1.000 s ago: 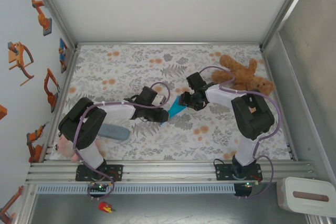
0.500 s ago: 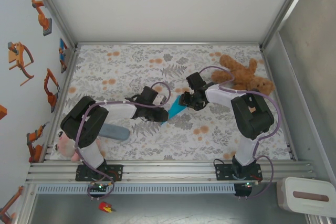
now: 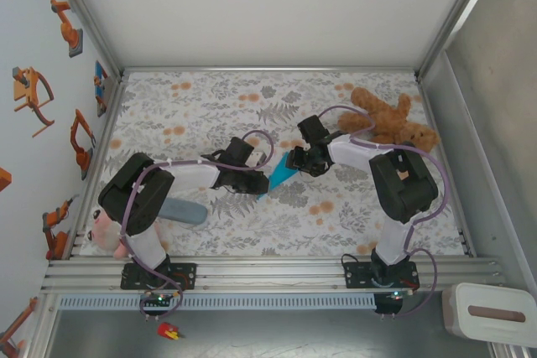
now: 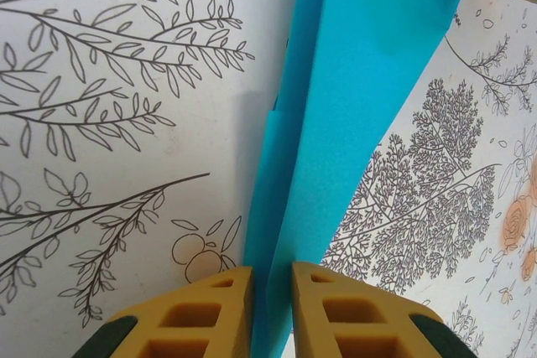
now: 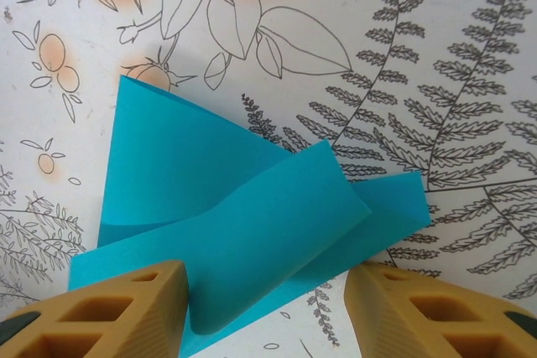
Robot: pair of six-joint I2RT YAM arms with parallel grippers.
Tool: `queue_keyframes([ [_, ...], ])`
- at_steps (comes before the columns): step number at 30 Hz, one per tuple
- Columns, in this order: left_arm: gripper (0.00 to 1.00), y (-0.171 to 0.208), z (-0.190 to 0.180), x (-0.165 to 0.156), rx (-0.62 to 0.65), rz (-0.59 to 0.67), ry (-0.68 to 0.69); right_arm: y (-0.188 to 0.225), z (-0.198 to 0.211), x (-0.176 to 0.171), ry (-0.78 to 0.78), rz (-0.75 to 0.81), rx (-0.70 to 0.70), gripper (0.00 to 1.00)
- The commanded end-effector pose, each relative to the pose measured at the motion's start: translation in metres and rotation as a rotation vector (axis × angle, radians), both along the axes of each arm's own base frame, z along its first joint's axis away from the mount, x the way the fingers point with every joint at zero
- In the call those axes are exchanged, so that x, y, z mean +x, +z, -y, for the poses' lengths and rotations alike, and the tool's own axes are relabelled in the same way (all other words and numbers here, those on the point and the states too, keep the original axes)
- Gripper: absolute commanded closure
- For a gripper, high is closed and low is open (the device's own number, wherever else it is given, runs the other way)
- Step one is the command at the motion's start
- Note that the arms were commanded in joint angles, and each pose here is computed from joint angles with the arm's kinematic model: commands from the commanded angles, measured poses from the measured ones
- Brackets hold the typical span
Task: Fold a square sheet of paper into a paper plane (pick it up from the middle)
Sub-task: Fold the wing for the fifth time at the center of the table.
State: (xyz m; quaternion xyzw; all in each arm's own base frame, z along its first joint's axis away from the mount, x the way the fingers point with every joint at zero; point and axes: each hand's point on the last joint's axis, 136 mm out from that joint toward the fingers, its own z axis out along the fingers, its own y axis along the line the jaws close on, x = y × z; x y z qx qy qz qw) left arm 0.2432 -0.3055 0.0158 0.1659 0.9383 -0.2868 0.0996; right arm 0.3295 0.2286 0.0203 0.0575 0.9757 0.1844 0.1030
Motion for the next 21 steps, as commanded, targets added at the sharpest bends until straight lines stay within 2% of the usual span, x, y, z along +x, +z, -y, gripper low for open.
queue_keyframes([
  [1,0.82,-0.018,-0.012,-0.005,0.082,-0.043,0.019,-0.028,0.023,-0.012,-0.034,-0.055,-0.1,0.46],
  [8,0.82,-0.02,-0.011,-0.008,0.075,-0.058,0.007,0.036,0.019,-0.007,-0.023,0.093,0.001,0.42],
  [12,0.82,-0.02,-0.01,-0.008,0.073,-0.062,0.005,0.054,0.009,-0.014,0.013,0.131,0.096,0.42],
  [18,0.82,-0.022,-0.011,-0.01,0.076,-0.069,0.005,0.072,-0.016,-0.025,0.078,0.181,0.201,0.47],
  [21,0.82,-0.022,-0.01,-0.009,0.075,-0.07,0.008,0.079,-0.036,-0.029,0.129,0.211,0.227,0.53],
])
